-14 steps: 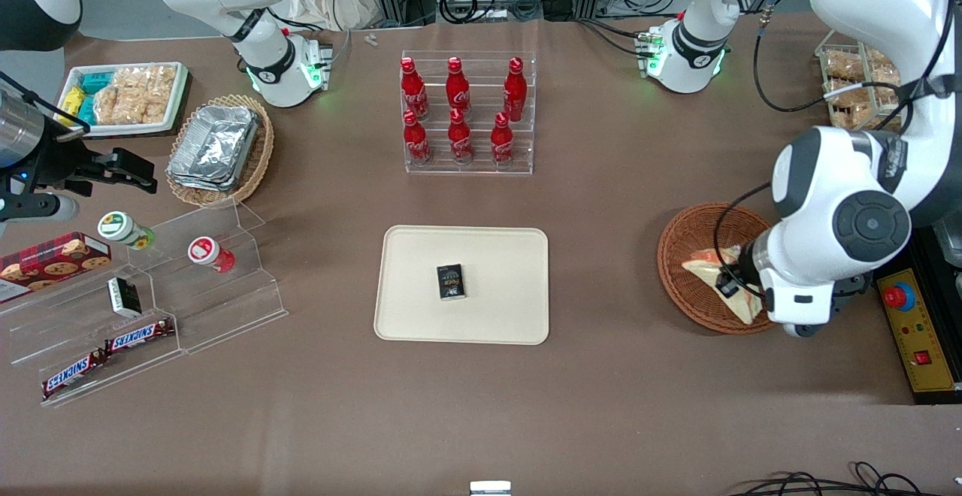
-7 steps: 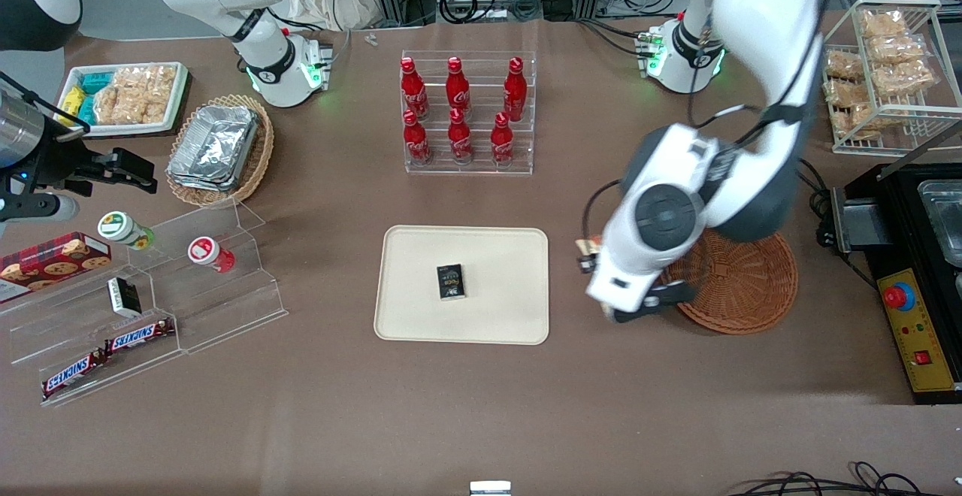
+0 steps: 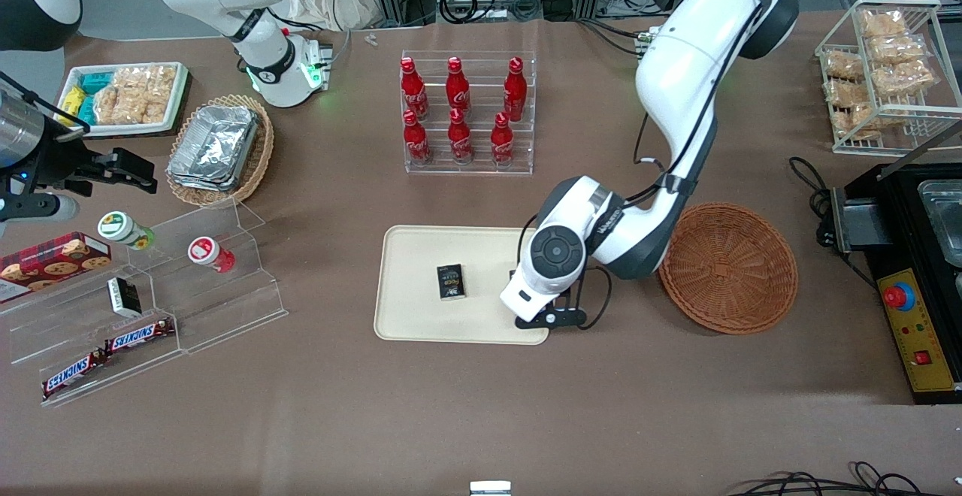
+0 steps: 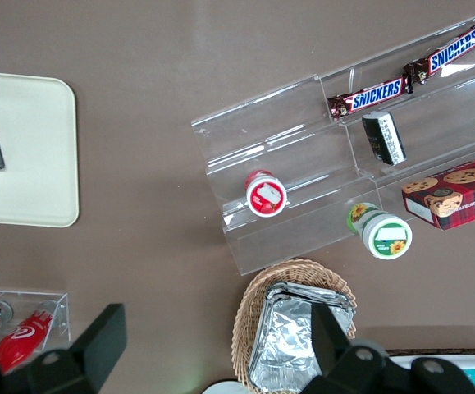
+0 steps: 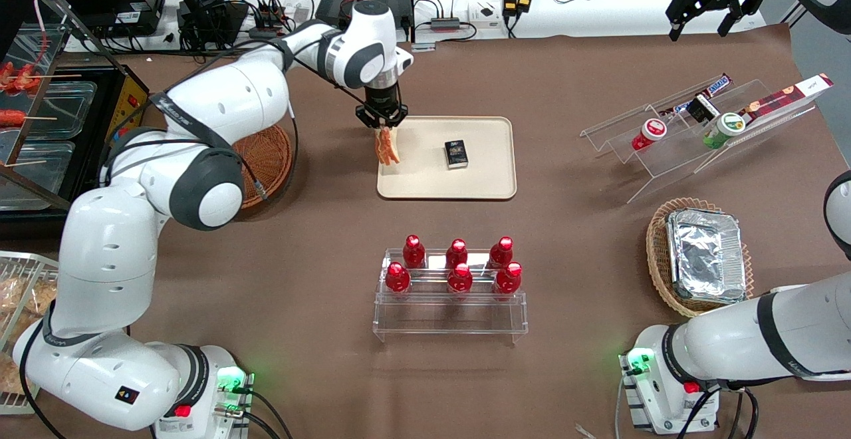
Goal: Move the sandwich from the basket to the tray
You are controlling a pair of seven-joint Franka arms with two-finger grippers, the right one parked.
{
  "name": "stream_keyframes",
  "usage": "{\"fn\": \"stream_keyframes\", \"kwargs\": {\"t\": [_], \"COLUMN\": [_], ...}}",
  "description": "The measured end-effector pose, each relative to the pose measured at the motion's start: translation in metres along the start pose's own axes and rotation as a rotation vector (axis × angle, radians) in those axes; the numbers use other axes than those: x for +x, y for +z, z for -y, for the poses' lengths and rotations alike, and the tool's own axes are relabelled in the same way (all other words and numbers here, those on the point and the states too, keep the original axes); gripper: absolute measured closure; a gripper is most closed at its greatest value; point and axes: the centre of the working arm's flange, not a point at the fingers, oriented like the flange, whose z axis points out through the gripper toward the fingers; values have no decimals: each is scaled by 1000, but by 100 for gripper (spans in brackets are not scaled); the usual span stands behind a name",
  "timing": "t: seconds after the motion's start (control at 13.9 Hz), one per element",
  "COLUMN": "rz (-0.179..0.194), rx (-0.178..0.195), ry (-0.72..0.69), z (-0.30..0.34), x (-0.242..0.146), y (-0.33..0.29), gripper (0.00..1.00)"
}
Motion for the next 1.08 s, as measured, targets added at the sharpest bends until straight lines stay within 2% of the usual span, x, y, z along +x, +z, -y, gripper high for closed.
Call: {"fn": "stream_keyframes", "kwargs": {"t": [0.22,0.29,0.72,0.87,1.08], "rz": [-8,-13,-37,-24,5], "rx": [-16,-23,-40,-15,30], "ry": [5,4,-39,-68,-143], "z": [-12,-13,-12,5,69], "x": [6,8,16,19,23], "y": [15,19,-1,-39,-129], "gripper": [85,80,20,1,0]}}
